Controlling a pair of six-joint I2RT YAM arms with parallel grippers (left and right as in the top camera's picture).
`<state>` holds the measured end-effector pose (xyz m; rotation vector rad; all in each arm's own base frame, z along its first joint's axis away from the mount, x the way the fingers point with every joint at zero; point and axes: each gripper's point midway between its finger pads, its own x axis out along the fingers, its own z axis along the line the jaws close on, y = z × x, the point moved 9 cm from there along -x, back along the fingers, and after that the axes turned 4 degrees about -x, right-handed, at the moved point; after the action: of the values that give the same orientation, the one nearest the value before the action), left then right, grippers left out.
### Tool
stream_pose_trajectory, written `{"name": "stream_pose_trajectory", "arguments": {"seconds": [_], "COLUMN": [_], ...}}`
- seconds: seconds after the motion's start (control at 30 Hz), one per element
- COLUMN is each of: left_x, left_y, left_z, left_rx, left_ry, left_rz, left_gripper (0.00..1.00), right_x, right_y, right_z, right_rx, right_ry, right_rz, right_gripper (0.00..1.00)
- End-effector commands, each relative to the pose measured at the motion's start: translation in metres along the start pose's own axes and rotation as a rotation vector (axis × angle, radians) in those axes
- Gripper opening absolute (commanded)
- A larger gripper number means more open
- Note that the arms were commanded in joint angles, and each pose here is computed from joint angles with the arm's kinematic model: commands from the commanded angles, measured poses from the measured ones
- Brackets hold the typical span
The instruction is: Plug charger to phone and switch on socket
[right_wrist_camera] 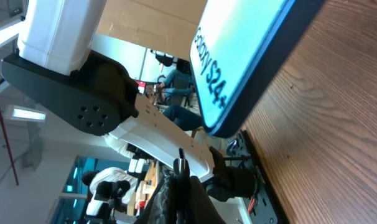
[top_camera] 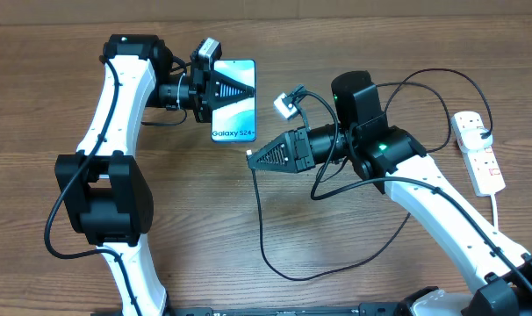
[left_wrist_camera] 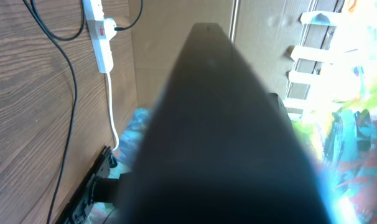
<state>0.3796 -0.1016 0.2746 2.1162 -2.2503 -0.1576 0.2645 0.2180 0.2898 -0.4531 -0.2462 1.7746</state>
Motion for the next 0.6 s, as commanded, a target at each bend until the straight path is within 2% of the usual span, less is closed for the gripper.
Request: {"name": "stream_pose_trajectory", "arguments": {"seconds": [0.0, 0.57], "left_x": [0.007, 0.017], "left_y": [0.008, 0.009], "left_z": [-0.022, -0.022], "left_rx": [0.046, 0.056], "left_ry": [0.043, 0.041], "left_rz": [0.01, 0.036], "left_gripper": [0.04, 0.04], "right_x": [0.003, 0.003], "right_y": [-0.003, -0.008], "right_z": [0.004, 0.002], "right_rx": [0.009, 0.036], "right_ry": [0.011, 0.05], "right_rz": [-0.008, -0.049], "right_gripper": [0.04, 0.04]}}
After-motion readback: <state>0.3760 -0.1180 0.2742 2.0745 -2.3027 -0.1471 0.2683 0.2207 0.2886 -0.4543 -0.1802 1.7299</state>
